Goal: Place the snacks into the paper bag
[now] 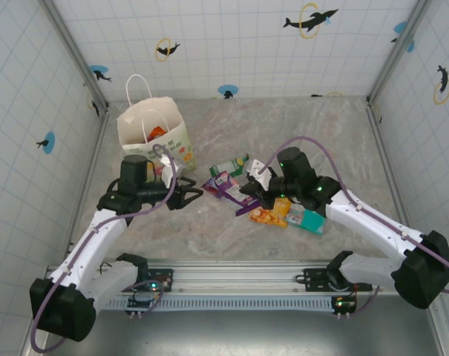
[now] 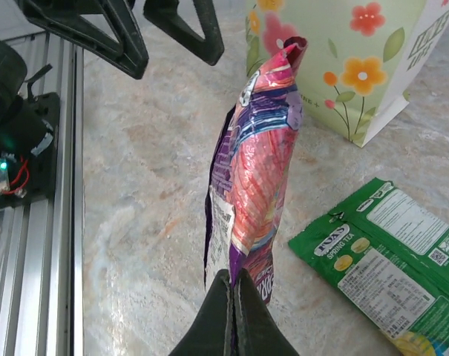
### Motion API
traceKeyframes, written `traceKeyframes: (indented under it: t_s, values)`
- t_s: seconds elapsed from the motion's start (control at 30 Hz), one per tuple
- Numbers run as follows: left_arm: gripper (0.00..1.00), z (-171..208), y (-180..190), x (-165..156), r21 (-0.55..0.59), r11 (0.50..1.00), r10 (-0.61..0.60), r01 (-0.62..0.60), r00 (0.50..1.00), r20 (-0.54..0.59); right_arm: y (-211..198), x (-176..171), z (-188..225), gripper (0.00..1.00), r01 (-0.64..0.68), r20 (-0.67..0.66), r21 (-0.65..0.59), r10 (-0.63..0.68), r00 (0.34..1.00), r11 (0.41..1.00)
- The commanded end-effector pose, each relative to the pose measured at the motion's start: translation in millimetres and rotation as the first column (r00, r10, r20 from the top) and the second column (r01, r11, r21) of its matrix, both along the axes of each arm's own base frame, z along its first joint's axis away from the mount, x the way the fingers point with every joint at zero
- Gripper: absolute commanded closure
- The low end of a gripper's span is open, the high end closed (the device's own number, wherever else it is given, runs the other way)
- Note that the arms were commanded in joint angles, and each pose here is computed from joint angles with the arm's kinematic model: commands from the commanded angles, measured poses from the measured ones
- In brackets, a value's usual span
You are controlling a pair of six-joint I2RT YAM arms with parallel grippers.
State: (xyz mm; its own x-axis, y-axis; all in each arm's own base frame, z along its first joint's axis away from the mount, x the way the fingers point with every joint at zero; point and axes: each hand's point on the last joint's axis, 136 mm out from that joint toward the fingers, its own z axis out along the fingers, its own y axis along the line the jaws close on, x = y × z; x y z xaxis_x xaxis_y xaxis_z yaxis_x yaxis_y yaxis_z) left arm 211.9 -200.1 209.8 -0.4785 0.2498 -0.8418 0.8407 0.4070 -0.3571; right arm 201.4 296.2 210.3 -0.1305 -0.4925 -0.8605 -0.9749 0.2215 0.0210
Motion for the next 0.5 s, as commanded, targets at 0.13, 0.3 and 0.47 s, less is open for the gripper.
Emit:
traceKeyframes:
  t_s: [0.13, 0.3, 0.47]
  values:
    - [0.43, 2, -9, -9, 0.099, 0.986, -0.142, 0.132, 0.985, 0.101, 5, -15, 17, 1.00, -0.149, 0.111, -0.064, 0.155, 0.982, 0.987]
    - [0.42, -3, -12, -11, 0.168, 0.972, -0.186, 0.164, 0.975, 0.124, 12, -21, 12, 1.00, -0.194, 0.124, -0.114, 0.208, 0.970, 0.974]
    - [0.41, -10, -13, -13, 0.217, 0.958, -0.217, 0.186, 0.968, 0.129, 16, -23, 15, 1.00, -0.223, 0.142, -0.108, 0.237, 0.961, 0.969]
